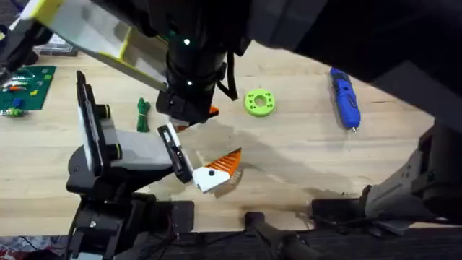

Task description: Pick up the gripper from the table and insert it into the empty holder that is missing its gripper. Then pick up a screw, insert it into the mounting hole, and use the screwdriver to tighten it. Finally, clean up the table by picking up the vegetable and placing it into the bucket.

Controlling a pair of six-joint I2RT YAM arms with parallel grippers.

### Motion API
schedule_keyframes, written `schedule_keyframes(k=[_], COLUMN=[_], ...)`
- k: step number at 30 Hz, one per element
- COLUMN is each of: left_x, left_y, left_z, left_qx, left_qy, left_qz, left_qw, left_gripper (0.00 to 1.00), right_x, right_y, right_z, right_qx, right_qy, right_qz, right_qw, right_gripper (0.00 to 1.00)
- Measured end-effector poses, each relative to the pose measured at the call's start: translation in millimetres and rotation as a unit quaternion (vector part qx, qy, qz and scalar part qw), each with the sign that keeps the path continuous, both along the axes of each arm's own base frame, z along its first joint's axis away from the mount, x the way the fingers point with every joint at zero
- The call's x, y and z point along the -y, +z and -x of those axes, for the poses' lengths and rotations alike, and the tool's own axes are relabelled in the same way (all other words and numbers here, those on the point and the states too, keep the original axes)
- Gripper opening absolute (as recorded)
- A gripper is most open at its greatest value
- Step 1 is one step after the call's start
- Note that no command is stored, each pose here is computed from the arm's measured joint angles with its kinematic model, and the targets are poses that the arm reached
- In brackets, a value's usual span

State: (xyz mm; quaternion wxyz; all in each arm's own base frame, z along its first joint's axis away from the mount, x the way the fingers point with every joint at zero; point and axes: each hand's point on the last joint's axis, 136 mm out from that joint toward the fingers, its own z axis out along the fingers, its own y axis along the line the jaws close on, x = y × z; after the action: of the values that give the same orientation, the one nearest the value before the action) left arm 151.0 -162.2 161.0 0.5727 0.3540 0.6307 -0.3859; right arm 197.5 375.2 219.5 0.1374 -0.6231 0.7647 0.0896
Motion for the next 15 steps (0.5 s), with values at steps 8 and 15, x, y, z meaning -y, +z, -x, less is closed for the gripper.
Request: schedule_keyframes(k=[8, 15], left_x=[0.0, 0.0], left_y=[0.0, 0.0], left_z=[0.0, 0.0], left_qx=[0.000, 0.000], left_qy=[0.000, 0.000], left_qz=[0.000, 0.000], left_qw=[1.000, 1.000], left_gripper=[0.986, 0.986], right_x=[0.0, 0.0], right_y=[-0.1, -2.1], right_z=[0.0, 0.0], right_qx=[0.000, -0.002], right_qy=[0.000, 0.000], right_qz=[0.000, 0.003], right_qw=[1.000, 1.000], right_gripper=[0.007, 0.007])
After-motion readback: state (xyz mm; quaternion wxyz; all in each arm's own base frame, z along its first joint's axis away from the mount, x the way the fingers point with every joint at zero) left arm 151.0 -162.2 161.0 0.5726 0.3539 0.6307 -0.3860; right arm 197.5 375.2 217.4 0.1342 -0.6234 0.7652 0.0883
